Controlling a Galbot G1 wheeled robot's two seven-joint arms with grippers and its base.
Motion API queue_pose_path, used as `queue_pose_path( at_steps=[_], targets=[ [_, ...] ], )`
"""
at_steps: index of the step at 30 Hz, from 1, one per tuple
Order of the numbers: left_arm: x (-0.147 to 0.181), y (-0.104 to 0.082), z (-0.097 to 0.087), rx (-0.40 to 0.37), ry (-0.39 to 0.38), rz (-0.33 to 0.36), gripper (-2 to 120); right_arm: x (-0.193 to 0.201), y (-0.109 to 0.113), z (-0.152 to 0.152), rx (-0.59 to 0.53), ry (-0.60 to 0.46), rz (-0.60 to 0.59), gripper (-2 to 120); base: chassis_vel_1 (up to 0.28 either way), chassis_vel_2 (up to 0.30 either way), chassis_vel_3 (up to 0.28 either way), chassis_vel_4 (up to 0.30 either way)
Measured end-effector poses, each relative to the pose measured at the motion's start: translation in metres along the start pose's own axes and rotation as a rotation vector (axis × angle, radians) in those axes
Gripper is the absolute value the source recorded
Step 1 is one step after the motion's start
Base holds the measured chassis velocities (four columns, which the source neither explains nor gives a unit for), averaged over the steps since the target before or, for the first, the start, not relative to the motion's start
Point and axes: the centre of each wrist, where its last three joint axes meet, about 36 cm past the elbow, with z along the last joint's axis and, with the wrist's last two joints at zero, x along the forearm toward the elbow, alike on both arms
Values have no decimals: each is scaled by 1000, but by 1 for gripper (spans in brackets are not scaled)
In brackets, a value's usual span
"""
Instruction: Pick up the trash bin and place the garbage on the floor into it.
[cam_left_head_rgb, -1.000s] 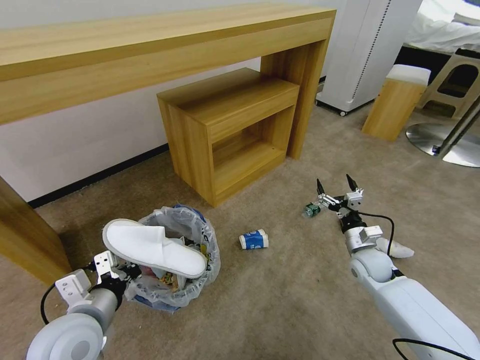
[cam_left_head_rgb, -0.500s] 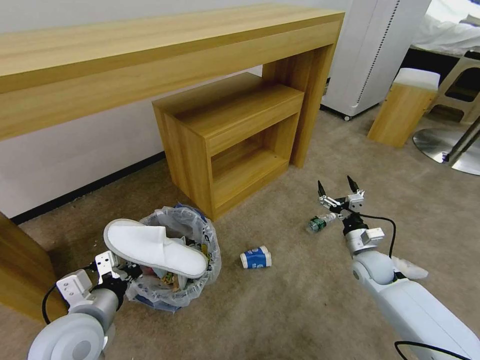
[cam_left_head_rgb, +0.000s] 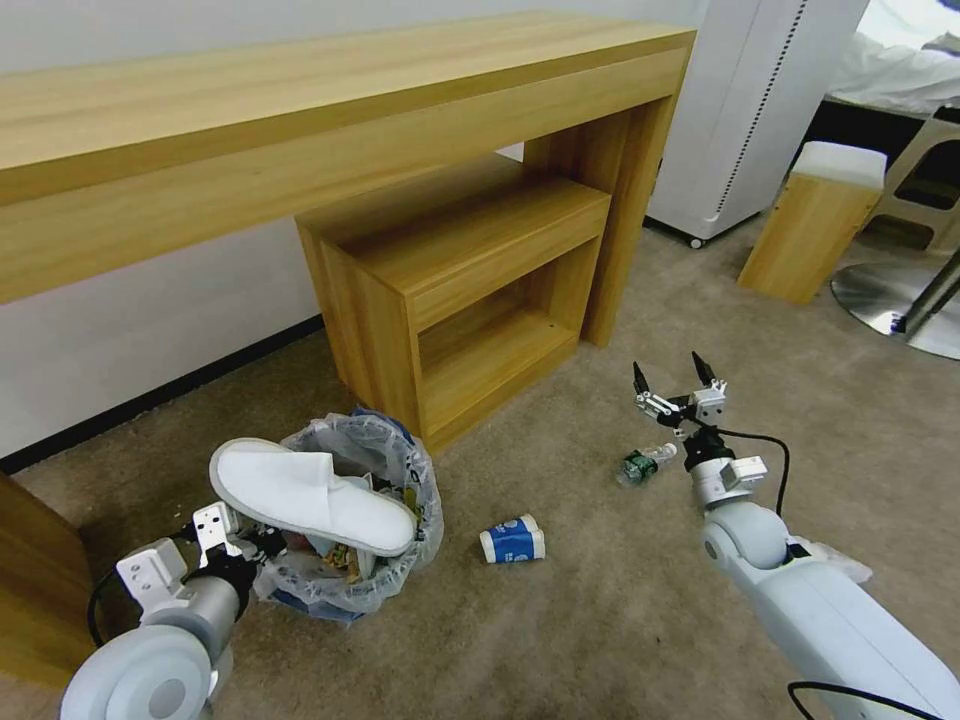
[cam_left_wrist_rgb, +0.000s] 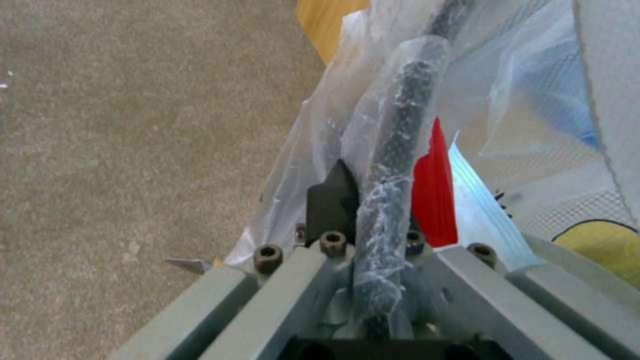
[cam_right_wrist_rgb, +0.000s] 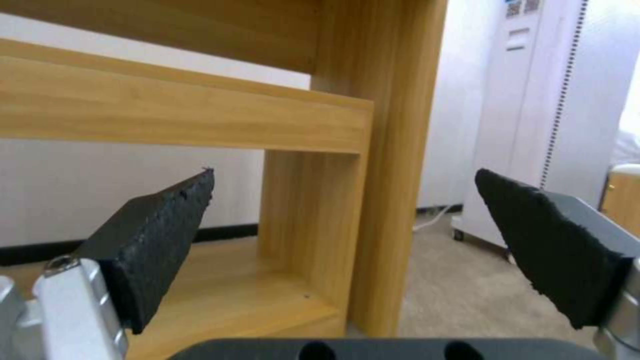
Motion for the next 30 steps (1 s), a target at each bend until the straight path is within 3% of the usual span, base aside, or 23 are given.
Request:
queue_pose_path(
  at_steps=[30],
  targets=[
    [12,-3,-2,-58,92,2,0,17,2,-1,24,59,-150,100,-2,4,3,-2]
  ],
)
